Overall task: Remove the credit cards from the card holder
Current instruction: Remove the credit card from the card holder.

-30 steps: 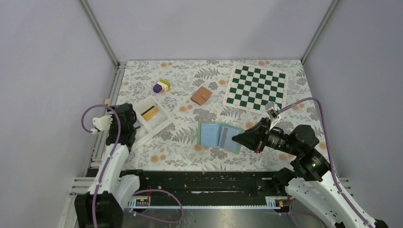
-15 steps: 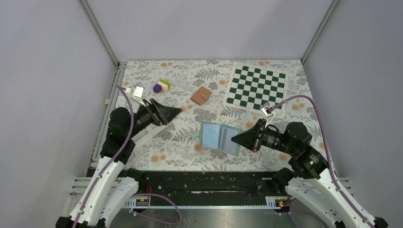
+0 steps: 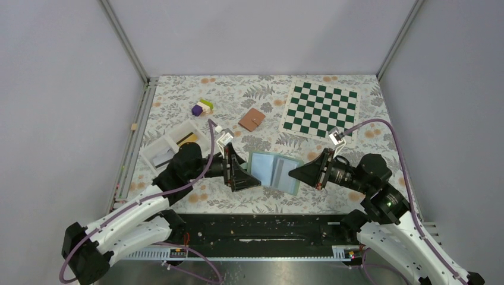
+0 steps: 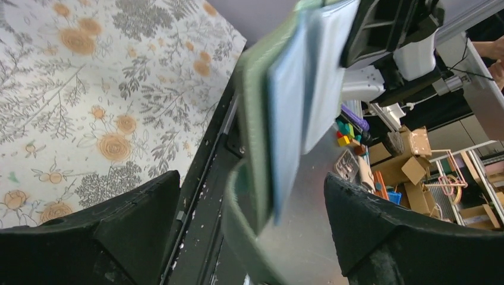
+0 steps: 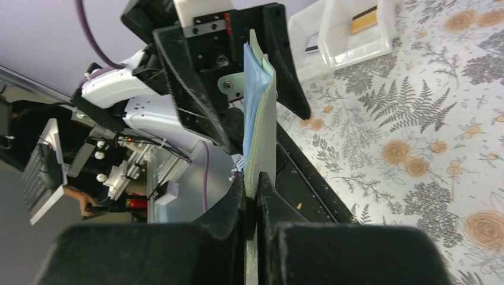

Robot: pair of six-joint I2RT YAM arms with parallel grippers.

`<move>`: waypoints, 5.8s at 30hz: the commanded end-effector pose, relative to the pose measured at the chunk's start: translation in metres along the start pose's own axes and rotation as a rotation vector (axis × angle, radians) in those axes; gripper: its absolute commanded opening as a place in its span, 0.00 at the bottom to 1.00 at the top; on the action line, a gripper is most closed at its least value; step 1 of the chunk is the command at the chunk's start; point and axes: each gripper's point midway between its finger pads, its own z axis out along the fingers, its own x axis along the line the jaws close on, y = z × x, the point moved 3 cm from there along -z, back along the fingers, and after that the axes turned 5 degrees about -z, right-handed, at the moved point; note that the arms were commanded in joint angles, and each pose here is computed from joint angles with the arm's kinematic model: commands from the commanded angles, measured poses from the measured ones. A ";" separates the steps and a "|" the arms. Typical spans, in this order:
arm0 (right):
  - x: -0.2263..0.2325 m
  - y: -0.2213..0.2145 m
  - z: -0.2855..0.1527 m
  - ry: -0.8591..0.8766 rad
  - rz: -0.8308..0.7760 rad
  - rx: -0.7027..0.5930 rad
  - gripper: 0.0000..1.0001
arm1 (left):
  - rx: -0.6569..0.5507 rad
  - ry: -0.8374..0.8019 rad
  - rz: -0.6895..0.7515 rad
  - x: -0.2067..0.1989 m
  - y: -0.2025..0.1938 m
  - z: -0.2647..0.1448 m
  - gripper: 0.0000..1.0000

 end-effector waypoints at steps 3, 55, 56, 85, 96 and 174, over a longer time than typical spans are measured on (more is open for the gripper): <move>0.012 0.005 0.003 0.083 0.025 -0.019 0.00 | -0.056 -0.098 0.061 -0.009 0.009 0.011 0.77; -0.004 0.005 0.010 -0.007 0.082 -0.021 0.84 | -0.236 -0.145 -0.131 -0.014 0.026 0.010 0.00; -0.005 0.003 0.012 0.007 0.095 -0.018 0.81 | -0.239 -0.150 -0.133 -0.015 0.026 0.010 0.00; -0.006 0.006 0.016 0.047 0.138 -0.099 0.54 | -0.229 -0.196 -0.168 -0.012 0.014 0.008 0.00; -0.003 0.014 0.014 0.027 0.114 -0.116 0.00 | -0.215 -0.208 -0.153 -0.016 0.016 0.009 0.00; 0.015 0.002 0.023 0.268 0.025 -0.037 0.00 | -0.206 -0.274 -0.108 -0.036 0.031 0.013 0.57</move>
